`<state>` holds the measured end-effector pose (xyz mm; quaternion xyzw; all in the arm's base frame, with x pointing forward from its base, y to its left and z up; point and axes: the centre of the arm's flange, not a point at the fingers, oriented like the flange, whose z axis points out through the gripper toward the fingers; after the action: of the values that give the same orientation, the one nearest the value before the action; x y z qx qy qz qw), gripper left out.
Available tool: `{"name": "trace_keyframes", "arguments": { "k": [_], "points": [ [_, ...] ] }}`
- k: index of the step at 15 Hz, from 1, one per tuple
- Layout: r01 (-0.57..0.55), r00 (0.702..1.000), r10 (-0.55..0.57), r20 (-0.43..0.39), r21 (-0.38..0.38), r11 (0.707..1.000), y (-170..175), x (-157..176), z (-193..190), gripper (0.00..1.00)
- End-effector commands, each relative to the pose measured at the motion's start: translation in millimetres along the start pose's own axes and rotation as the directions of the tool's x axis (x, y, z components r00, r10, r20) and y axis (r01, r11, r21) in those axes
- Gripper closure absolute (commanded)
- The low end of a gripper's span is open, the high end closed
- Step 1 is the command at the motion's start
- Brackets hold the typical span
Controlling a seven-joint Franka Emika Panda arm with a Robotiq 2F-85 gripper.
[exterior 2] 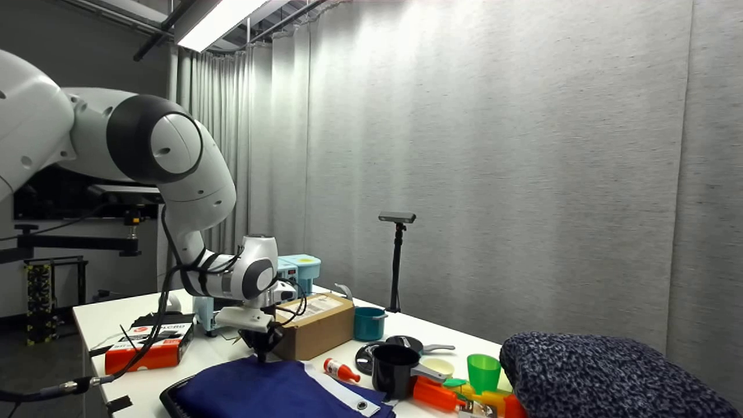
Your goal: Straighten the blue cloth
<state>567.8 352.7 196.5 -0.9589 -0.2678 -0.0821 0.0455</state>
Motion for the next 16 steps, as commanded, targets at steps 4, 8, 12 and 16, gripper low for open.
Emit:
{"name": "trace_keyframes", "arguments": {
  "k": [4, 8, 12, 16],
  "points": [
    [0.042, 0.997, -0.047, -0.058, -0.083, 0.996, 1.1, -24.1, -88.2, 1.0],
    [-0.038, 0.999, 0.035, -0.037, -0.093, 0.995, 26.6, -47.8, -118.5, 1.0],
    [-0.147, 0.988, 0.152, 0.034, -0.107, 0.983, 85.1, -96.4, -124.7, 1.0],
    [-0.245, 0.968, 0.248, 0.046, -0.069, 0.967, 137.4, -143.5, -129.4, 1.0]
  ]
}}
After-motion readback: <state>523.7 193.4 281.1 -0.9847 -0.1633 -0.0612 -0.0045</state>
